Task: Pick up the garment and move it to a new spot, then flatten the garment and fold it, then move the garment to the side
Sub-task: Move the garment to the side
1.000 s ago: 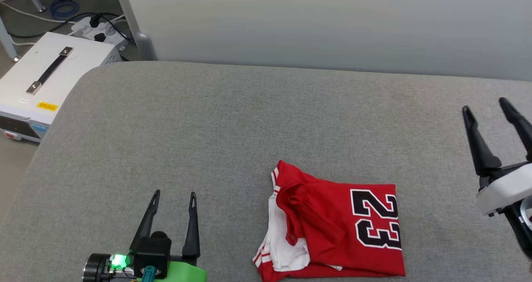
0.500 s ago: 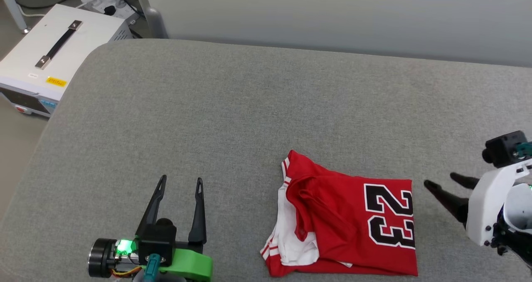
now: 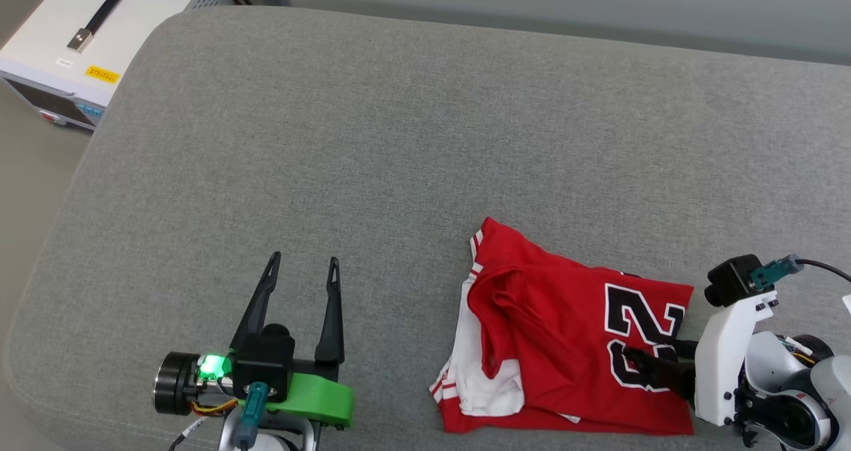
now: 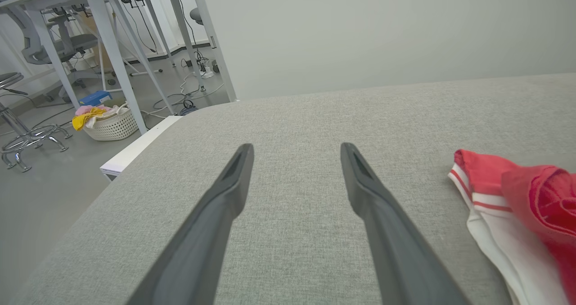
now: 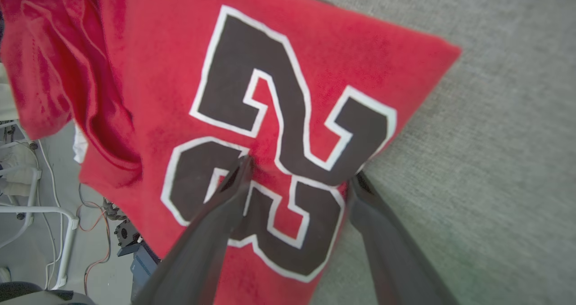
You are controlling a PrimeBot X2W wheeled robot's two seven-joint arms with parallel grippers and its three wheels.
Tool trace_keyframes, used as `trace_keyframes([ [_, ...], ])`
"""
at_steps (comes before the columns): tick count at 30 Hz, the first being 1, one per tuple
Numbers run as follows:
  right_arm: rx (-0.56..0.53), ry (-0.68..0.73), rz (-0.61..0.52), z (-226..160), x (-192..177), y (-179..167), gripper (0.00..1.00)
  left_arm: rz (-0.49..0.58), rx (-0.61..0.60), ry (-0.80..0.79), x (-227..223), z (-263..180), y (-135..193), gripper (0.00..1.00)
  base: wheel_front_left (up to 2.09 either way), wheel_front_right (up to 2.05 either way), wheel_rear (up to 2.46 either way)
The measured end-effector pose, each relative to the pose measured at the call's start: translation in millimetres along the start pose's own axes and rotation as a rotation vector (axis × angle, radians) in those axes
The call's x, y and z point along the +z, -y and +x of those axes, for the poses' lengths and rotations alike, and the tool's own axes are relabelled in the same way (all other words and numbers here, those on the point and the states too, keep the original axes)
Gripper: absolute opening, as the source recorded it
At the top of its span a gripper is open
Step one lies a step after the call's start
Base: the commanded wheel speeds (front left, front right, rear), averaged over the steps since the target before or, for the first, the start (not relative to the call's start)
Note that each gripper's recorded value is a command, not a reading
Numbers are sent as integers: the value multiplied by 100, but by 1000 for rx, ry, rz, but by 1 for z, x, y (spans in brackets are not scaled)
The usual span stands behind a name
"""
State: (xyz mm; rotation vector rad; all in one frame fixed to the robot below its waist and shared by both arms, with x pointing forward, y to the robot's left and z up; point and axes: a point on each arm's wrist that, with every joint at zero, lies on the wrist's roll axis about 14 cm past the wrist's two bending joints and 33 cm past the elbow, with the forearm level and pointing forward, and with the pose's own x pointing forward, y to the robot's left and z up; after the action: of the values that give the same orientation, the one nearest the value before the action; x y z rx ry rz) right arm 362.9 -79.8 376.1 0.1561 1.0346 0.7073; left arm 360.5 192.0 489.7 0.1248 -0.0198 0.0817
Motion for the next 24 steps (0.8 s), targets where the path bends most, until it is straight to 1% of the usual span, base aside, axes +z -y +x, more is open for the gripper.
trace_keyframes([
  [3, 28, -10, 11, 9, -2, -5, 100, 3, 6, -3, -1, 1, -2, 100, 0, 0, 0],
  [8, 42, -6, -7, 17, -4, -10, 100, 6, 12, -9, -3, 0, -4, 100, 0, 0, 0],
  [9, 43, 1, -7, 17, -4, -10, 28, 6, 12, -8, -2, 1, -4, 100, 0, 0, 0],
  [10, 45, 10, -6, 17, -4, -11, 0, 6, 12, -7, -2, 1, -4, 100, 0, 0, 0],
  [14, 53, 50, -23, 15, 3, -14, 0, 4, 8, -2, -1, 1, -3, 100, 0, 0, 0],
  [19, 41, 126, -73, 4, 17, -15, 0, 1, 1, 14, 4, 1, -1, 100, 0, 0, 0],
  [24, -26, 223, -182, -24, 44, -2, 0, -6, -20, 16, 4, 1, 7, 100, 0, 0, 0],
])
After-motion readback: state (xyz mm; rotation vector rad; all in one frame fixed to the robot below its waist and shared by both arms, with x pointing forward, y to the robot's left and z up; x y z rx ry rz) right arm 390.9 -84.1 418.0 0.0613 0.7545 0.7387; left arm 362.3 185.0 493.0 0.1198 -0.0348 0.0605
